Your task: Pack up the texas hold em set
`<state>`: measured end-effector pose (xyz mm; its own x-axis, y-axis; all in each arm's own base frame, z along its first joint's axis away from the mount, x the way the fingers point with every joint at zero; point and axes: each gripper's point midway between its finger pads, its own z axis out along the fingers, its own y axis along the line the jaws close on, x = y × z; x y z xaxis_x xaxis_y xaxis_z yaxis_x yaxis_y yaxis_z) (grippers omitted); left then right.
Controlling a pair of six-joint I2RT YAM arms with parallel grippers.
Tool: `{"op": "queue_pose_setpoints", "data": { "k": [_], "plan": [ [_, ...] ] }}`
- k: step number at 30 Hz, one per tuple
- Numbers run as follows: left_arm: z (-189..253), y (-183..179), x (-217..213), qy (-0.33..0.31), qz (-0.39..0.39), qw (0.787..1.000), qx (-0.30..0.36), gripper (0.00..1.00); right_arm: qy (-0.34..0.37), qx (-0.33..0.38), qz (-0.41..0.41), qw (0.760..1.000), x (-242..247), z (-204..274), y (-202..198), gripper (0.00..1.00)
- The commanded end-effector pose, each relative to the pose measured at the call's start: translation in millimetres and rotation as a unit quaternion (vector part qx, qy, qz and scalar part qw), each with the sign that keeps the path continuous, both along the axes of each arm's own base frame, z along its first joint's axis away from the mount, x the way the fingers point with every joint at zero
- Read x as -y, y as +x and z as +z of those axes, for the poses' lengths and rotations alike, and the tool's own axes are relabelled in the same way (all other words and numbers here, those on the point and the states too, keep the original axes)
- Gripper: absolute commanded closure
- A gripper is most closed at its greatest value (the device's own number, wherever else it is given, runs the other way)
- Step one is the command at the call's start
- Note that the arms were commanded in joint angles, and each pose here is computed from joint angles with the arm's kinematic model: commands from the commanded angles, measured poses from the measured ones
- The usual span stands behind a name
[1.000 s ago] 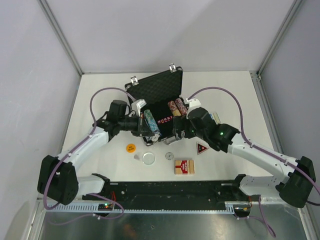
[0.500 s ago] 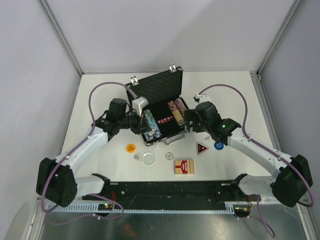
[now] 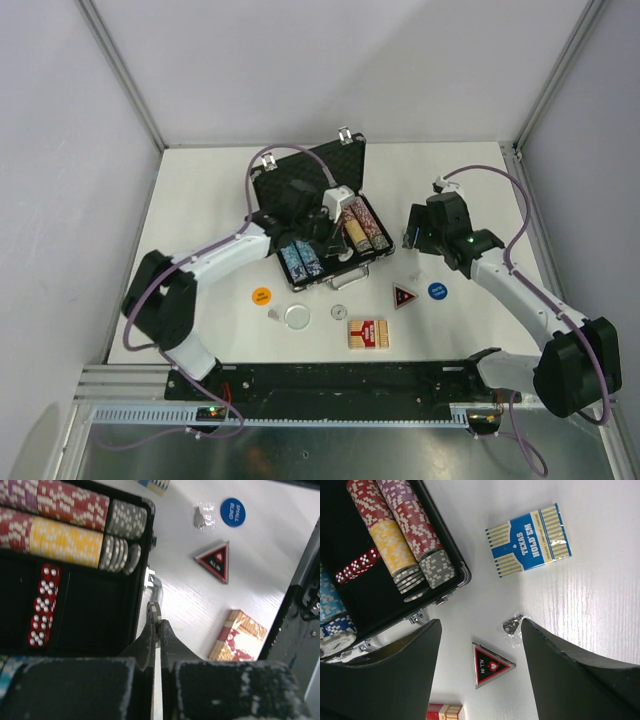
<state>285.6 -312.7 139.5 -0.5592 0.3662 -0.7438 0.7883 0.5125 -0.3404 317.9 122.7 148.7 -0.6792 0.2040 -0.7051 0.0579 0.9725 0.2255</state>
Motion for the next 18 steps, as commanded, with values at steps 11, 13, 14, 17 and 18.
{"op": "queue_pose_setpoints", "data": {
  "k": [11,13,14,17,18],
  "plan": [
    [5.2,42.8,58.0,-0.008,-0.051,0.996,0.069,1.00,0.015,-0.005,-0.020,1.000,20.5,-2.6,-3.1,0.29],
    [2.5,42.6,61.9,-0.006,-0.059,0.996,0.072,1.00,0.015,-0.007,-0.021,1.000,21.7,-4.2,-3.1,0.29],
    [1.0,41.4,64.4,-0.005,-0.065,0.995,0.075,1.00,0.015,-0.009,-0.021,1.000,22.2,-5.1,-3.4,0.29],
    [-2.8,42.6,69.7,0.005,-0.078,0.993,0.092,1.00,0.016,-0.010,-0.021,1.000,23.0,-6.3,-3.2,0.29],
    [-3.8,43.8,70.4,0.007,-0.080,0.992,0.096,1.00,0.016,-0.010,-0.021,1.000,23.2,-6.7,-3.3,0.29]
  ]
}}
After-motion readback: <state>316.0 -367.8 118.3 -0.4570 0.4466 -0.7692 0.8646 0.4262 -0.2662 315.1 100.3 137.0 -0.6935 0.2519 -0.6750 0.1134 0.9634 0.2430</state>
